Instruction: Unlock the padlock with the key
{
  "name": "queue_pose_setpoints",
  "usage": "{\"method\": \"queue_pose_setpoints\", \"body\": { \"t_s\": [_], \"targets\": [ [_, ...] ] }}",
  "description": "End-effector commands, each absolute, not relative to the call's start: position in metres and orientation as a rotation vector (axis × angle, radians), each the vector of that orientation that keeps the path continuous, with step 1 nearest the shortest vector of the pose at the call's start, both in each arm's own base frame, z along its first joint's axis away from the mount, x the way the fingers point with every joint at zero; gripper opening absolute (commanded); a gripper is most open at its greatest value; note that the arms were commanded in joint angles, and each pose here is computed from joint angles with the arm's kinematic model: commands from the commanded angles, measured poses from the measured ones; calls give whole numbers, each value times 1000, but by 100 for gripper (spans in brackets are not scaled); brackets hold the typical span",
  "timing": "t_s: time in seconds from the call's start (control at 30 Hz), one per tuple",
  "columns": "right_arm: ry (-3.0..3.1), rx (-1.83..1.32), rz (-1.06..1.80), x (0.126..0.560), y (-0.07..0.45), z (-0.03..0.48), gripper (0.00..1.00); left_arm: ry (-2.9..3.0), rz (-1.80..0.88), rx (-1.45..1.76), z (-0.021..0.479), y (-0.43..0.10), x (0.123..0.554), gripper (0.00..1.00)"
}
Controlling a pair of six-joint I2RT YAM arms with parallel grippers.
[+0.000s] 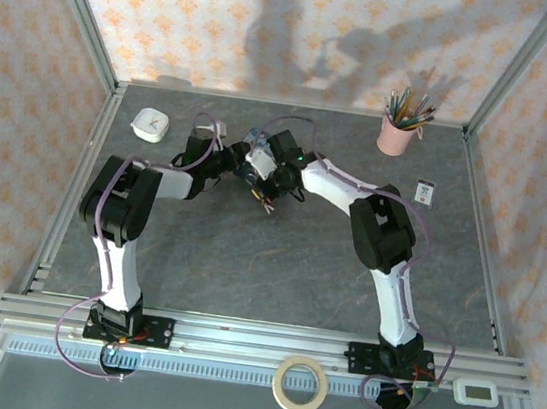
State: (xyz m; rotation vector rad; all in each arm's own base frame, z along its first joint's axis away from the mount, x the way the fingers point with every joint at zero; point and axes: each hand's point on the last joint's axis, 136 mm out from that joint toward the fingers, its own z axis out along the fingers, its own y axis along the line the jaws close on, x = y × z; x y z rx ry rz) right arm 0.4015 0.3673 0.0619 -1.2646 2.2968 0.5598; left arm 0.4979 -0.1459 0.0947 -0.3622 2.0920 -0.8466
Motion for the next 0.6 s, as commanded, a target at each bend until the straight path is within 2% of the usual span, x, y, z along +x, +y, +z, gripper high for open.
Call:
{"method": "queue_pose_setpoints", "body": {
  "t_s": [0.0,0.13,0.3,0.4,0.5,0.57],
  "targets": [
    [2272,-1181,641,412,380,69,0,2058,-956,-298,137,-163,477,73],
    [2277,-1173,660,408,379,67,0,2022,-924,-379,152,-129,467,80],
    [2273,-1166,673,407,380,65,0,2037,-904,-436,150,-115,447,81],
    [2264,-1167,697,406,382,66,0,1983,-1042,-514,147,-122,432,72],
    [2256,-1167,708,405,384,65,0,1896,-1170,-584,145,-133,420,56],
    [2257,-1167,713,405,384,65,0,1877,-1199,-610,140,-143,419,49]
  ]
}}
